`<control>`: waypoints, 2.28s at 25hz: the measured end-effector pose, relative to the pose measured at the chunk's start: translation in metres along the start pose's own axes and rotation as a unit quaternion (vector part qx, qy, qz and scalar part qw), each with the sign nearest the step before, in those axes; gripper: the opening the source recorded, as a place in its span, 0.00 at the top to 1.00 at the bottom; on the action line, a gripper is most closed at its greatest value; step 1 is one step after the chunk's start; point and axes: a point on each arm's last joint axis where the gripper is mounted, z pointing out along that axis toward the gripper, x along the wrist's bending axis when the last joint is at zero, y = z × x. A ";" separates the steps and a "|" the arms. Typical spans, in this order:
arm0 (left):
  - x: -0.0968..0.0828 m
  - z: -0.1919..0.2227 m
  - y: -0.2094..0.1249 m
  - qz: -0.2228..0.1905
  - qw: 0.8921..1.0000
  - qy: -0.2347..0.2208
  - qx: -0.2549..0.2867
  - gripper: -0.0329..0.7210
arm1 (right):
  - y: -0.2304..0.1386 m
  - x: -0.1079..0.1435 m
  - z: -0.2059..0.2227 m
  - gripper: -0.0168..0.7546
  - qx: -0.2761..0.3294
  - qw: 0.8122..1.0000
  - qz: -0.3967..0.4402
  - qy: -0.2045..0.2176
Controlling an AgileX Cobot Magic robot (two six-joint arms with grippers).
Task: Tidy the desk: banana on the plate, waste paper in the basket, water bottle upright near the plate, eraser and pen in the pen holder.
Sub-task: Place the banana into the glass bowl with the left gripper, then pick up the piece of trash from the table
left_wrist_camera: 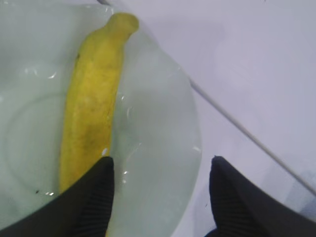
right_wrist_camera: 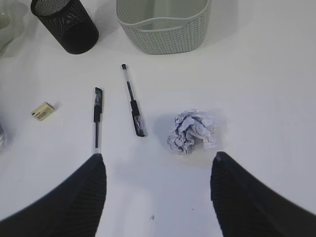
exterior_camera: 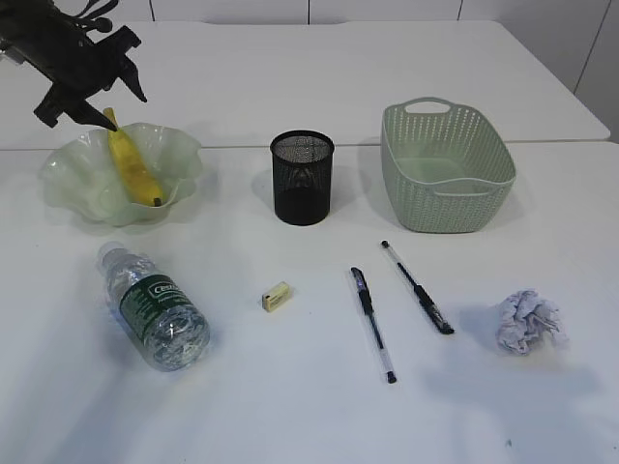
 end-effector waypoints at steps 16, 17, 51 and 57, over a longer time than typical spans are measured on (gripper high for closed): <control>-0.011 -0.056 -0.008 0.258 0.960 0.055 0.094 0.38 | 0.000 0.000 0.000 0.34 0.000 1.000 -0.001 -0.001; -0.014 -0.062 -0.009 0.267 0.958 0.055 0.088 0.38 | 0.000 0.000 0.000 0.34 0.000 1.000 -0.001 -0.001; 0.032 -0.178 -0.090 0.415 0.895 0.138 0.086 0.39 | 0.029 -0.009 0.051 0.34 0.157 0.986 -0.037 -0.045; 0.080 -0.201 -0.124 0.421 0.893 0.133 0.081 0.39 | 0.030 -0.014 0.087 0.34 0.217 0.974 -0.038 -0.048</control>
